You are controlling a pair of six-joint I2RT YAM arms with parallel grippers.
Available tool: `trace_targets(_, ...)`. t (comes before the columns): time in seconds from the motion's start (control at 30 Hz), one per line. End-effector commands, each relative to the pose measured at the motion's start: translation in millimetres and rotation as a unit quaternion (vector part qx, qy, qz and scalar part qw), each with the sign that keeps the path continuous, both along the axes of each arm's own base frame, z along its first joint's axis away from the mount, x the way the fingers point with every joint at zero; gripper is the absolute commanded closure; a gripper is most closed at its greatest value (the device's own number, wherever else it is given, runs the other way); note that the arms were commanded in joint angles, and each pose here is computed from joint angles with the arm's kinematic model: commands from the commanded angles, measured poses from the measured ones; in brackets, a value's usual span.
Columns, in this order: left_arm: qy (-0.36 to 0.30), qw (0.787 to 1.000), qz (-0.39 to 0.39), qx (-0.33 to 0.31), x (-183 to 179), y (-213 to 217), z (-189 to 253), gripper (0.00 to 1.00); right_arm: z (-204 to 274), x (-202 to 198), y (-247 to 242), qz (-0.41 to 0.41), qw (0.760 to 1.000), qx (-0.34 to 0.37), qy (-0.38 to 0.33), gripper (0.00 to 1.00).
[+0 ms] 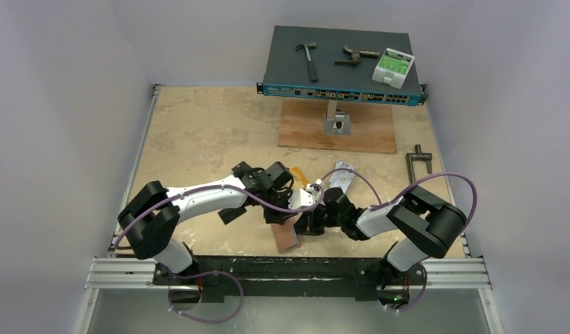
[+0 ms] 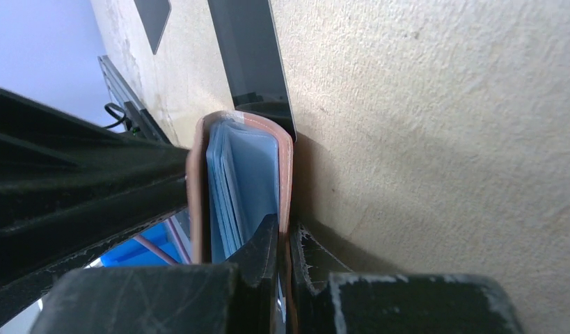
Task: Put the credit cards into the card holder
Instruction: Close the card holder at the center of the board.
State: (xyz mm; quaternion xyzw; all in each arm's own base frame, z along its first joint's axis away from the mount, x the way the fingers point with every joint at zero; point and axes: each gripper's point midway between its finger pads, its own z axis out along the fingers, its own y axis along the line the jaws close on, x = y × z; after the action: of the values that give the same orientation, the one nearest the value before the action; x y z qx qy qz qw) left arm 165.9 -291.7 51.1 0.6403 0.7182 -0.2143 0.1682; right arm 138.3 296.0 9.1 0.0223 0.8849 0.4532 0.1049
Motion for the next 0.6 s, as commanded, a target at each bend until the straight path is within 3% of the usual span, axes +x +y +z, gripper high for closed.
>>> trace_targets(0.0, 0.016, 0.996, -0.074, -0.054, -30, 2, 20, 0.80, -45, -16, -42, -0.033, 0.993, -0.105, 0.040, 1.00)
trace_targets(0.43, 0.009, 0.997, -0.077, 0.017, -36, -10, -8, 0.82, -42, -14, -47, -0.055, 0.992, -0.107, 0.036, 1.00)
trace_targets(0.57, 0.007, 0.996, -0.080, 0.023, -35, -15, -18, 0.82, -42, -15, -47, -0.055, 0.993, -0.102, 0.038, 0.85)
